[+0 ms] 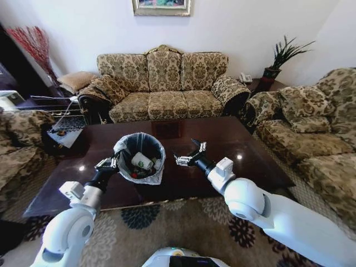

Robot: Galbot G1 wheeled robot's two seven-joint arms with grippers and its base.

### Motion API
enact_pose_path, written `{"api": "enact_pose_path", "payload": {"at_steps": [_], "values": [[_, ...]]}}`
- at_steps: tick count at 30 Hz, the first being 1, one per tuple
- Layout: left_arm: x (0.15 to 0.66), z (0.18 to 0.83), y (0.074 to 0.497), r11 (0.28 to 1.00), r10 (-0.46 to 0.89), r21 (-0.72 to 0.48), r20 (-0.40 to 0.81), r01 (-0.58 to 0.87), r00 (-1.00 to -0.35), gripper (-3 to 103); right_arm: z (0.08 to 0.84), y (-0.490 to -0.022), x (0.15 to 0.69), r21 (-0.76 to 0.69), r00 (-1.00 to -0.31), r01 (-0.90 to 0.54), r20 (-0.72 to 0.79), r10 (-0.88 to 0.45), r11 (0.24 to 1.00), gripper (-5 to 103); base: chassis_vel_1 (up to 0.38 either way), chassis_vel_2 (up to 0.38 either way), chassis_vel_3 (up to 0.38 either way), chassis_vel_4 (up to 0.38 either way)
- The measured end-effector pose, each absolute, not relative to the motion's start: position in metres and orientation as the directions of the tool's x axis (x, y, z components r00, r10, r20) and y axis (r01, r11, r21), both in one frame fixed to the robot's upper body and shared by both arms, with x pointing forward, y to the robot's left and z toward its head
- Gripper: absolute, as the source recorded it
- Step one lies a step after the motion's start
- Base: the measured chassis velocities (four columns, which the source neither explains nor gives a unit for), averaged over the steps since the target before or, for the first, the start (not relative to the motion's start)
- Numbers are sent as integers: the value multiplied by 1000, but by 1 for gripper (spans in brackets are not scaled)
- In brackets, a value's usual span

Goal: Move to the front of the table and place the trash on the table into the trash bin.

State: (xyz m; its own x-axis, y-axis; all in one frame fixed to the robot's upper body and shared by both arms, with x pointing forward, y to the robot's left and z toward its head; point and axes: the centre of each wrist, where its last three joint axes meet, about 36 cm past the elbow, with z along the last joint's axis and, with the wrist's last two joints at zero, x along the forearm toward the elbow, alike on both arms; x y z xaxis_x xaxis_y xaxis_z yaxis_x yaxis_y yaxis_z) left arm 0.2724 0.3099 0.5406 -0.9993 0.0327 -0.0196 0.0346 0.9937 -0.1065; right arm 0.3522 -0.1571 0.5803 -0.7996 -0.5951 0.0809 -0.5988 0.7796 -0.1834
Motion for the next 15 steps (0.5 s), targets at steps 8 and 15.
{"api": "enact_pose_path", "payload": {"at_steps": [8, 15], "values": [[272, 542, 310, 994, 28, -104, -20, 30, -999, 3, 579, -156, 355, -186, -799, -600, 94, -594, 778, 100, 480, 12, -470, -15], [273, 542, 309, 994, 30, -107, -21, 32, -999, 3, 579, -158, 356, -192, -802, -597, 103, -589, 779, 100, 490, -58, -518, 50]]}}
